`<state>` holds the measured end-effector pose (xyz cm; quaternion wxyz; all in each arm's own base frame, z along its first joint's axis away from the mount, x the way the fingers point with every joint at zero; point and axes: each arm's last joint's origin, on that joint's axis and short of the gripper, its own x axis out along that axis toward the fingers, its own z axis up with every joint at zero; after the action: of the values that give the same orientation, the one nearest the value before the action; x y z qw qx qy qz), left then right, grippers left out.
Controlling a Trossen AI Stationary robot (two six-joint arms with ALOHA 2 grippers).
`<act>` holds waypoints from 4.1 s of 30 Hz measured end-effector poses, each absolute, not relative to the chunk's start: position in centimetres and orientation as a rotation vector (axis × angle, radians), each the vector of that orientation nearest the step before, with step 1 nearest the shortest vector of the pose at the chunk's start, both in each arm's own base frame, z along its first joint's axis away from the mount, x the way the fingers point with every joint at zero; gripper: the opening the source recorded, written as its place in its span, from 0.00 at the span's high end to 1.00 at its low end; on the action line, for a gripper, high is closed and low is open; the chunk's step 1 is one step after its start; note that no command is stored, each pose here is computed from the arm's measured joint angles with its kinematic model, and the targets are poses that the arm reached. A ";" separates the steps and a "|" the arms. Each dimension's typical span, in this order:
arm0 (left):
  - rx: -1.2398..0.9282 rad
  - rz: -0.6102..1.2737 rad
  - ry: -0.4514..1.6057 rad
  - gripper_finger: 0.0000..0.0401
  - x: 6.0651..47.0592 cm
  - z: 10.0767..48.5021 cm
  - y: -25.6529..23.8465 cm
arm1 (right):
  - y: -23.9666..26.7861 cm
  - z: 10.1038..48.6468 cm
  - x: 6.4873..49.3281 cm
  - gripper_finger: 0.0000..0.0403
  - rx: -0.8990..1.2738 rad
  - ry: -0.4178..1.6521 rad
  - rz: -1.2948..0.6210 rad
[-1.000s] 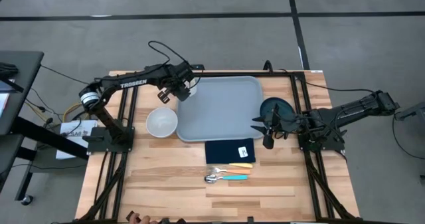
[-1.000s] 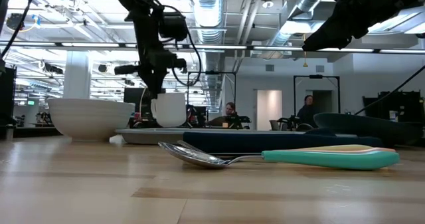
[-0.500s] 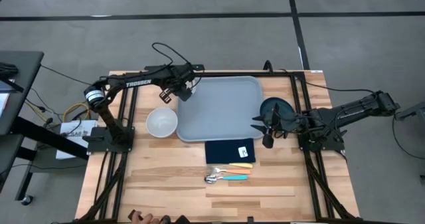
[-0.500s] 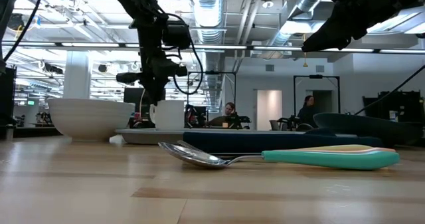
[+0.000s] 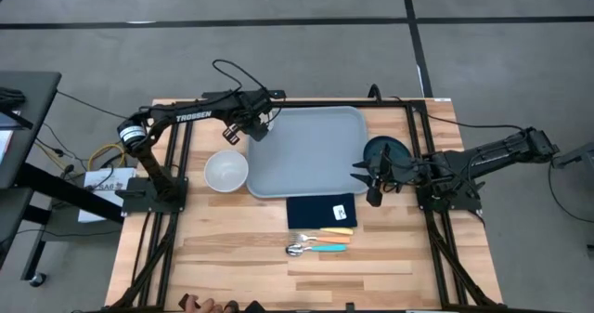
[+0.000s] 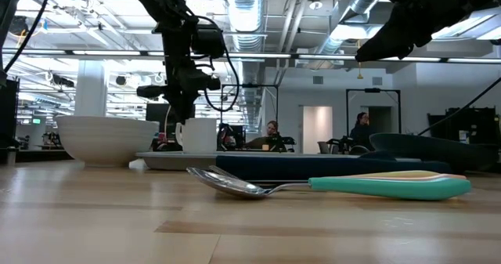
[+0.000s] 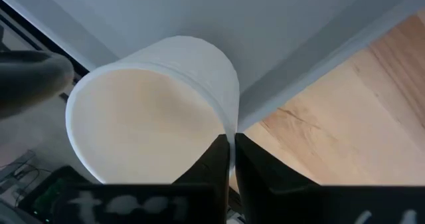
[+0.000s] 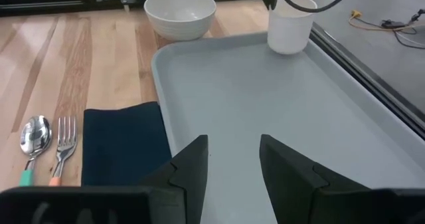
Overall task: Set up tray
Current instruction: Put the white mug on the gray serving tray, then put the black plate on the gray serving tray below the white mug
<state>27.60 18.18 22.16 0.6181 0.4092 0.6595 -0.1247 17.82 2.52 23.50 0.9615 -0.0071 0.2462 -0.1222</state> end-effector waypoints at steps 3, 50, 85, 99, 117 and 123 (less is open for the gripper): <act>0.942 -0.285 1.517 0.95 27.6 22.2 18.2 | 2.5 23.5 17.8 0.68 -0.014 0.499 -0.248; 0.723 0.079 1.791 0.89 27.1 26.4 16.7 | 2.5 23.5 17.8 0.68 -0.013 0.499 -0.247; -0.081 0.134 0.429 0.89 17.1 26.2 1.9 | 1.3 21.8 16.6 0.68 0.186 0.677 -0.390; 0.002 0.239 0.385 0.89 16.0 23.4 0.5 | 1.2 22.3 15.2 0.68 0.387 0.973 -0.338; 0.000 0.200 0.412 0.89 15.9 23.2 0.4 | 3.3 20.1 19.1 0.68 0.267 1.551 -0.356; 0.000 0.200 0.421 0.89 15.9 23.1 0.4 | 4.1 19.9 19.6 0.68 0.220 1.566 -0.352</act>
<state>15.86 0.39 23.11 0.9729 -0.0001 0.2086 0.0993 19.59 4.14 19.93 0.6895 0.0982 0.7002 -0.1572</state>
